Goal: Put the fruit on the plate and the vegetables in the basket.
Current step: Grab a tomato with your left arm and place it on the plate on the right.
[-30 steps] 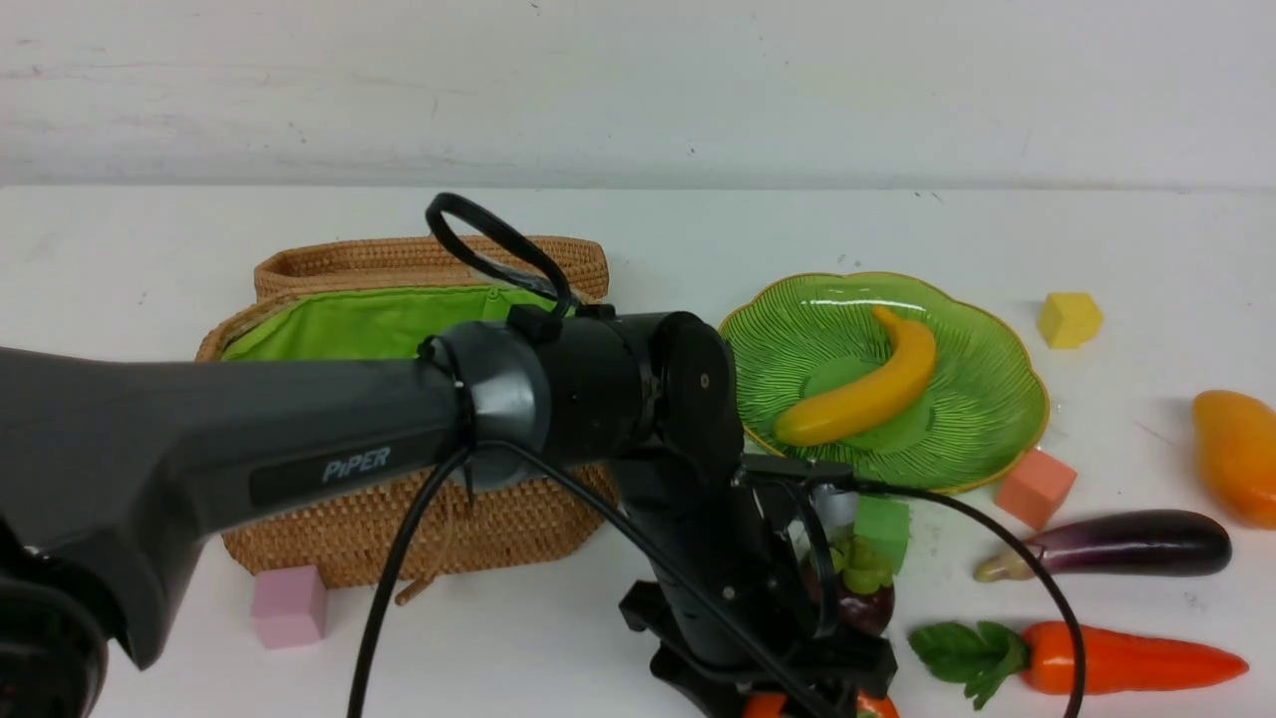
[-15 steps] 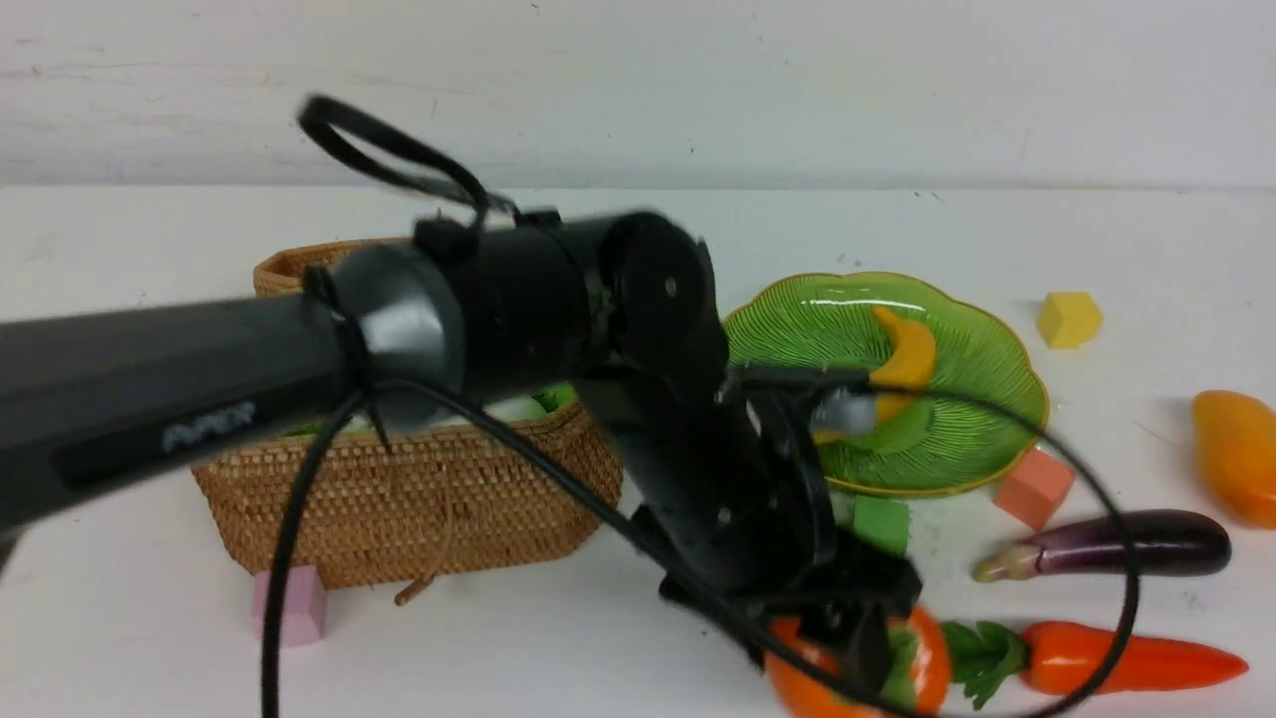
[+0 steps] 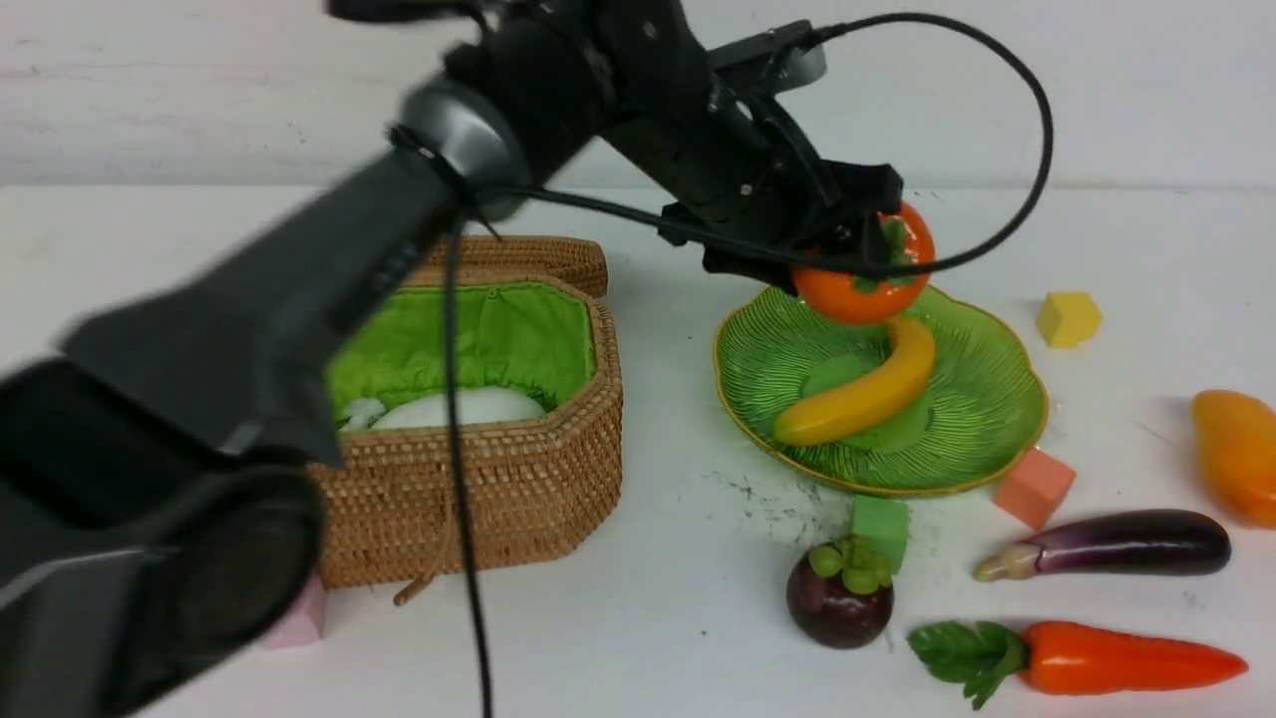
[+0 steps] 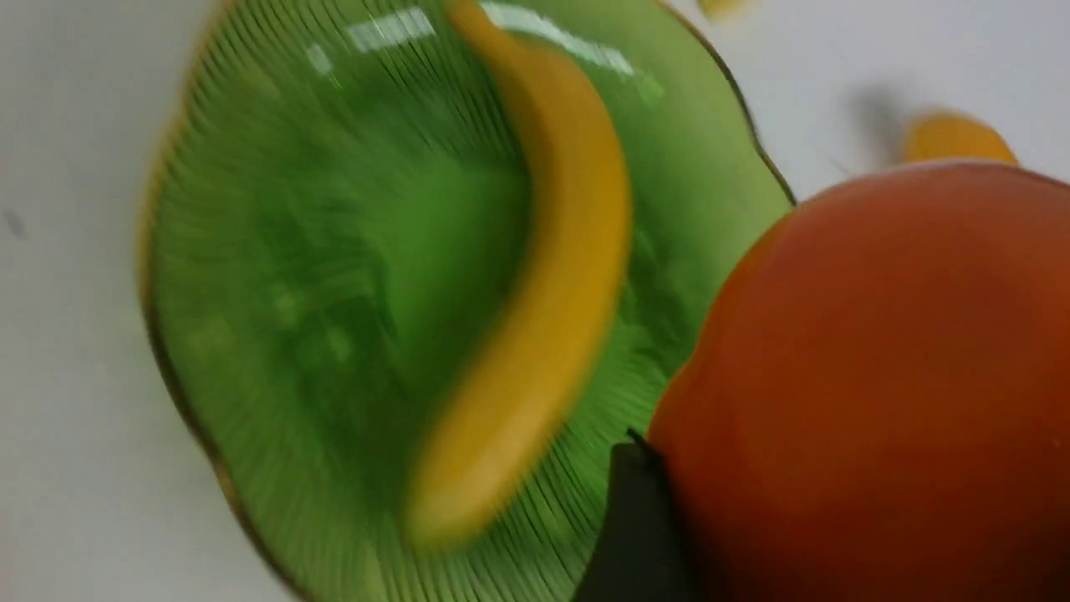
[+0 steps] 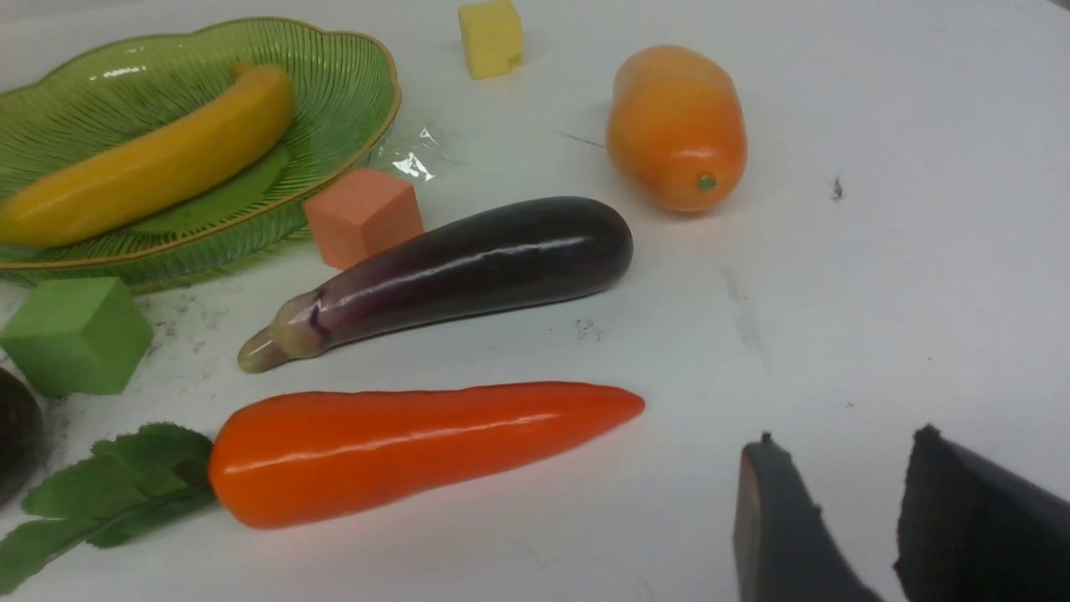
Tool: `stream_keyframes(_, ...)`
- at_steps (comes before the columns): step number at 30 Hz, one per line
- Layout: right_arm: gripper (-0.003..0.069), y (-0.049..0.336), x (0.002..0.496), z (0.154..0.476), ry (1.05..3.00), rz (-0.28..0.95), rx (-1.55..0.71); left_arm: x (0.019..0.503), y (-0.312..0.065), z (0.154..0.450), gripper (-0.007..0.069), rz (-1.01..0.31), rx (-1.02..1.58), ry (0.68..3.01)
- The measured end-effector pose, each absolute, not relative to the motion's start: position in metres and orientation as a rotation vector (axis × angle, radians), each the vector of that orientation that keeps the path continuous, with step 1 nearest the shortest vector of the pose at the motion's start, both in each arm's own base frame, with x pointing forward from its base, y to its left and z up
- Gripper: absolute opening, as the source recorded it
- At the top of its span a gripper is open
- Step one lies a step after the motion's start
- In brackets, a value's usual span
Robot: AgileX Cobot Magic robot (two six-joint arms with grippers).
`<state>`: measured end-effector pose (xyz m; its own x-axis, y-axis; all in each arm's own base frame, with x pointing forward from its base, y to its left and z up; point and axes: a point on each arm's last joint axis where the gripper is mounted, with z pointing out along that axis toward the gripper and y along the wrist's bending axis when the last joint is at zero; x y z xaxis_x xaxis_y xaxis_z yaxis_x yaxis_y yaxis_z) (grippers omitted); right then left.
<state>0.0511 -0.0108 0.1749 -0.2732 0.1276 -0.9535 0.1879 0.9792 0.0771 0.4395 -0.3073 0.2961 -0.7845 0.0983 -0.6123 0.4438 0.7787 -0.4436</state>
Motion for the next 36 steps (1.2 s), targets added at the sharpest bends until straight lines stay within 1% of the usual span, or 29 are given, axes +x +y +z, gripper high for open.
stream_keyframes(1,0.0242,-0.011,0.051,0.175,1.853,-0.059,0.23,0.445,-0.31,0.293,0.0505,-0.783,0.373,2.374)
stream_keyframes(2,0.0242,-0.011,0.051,0.175,1.853,-0.059,0.23,0.453,-0.312,0.28,0.0505,-0.764,0.326,2.369)
stream_keyframes(5,0.0242,-0.011,0.051,0.175,1.853,-0.059,0.23,0.464,-0.313,0.262,0.0505,-0.726,0.229,2.374)
stream_keyframes(8,0.0242,-0.011,0.051,0.175,1.853,-0.059,0.23,0.47,-0.312,0.248,0.0505,-0.682,0.188,2.398)
stream_keyframes(24,0.0242,-0.011,0.051,0.175,1.853,-0.059,0.23,0.466,-0.313,0.244,0.0505,-0.713,0.176,2.458)
stream_keyframes(30,0.0242,-0.011,0.051,0.175,1.853,-0.059,0.23,0.464,-0.312,0.242,0.0507,-0.703,0.187,2.485)
stream_keyframes(33,0.0242,-0.011,0.051,0.175,1.853,-0.059,0.23,0.463,-0.312,0.242,0.0524,-0.699,0.192,2.493)
stream_keyframes(36,0.0242,-0.011,0.051,0.175,1.853,-0.059,0.23,0.463,-0.312,0.241,0.0573,-0.686,0.228,2.488)
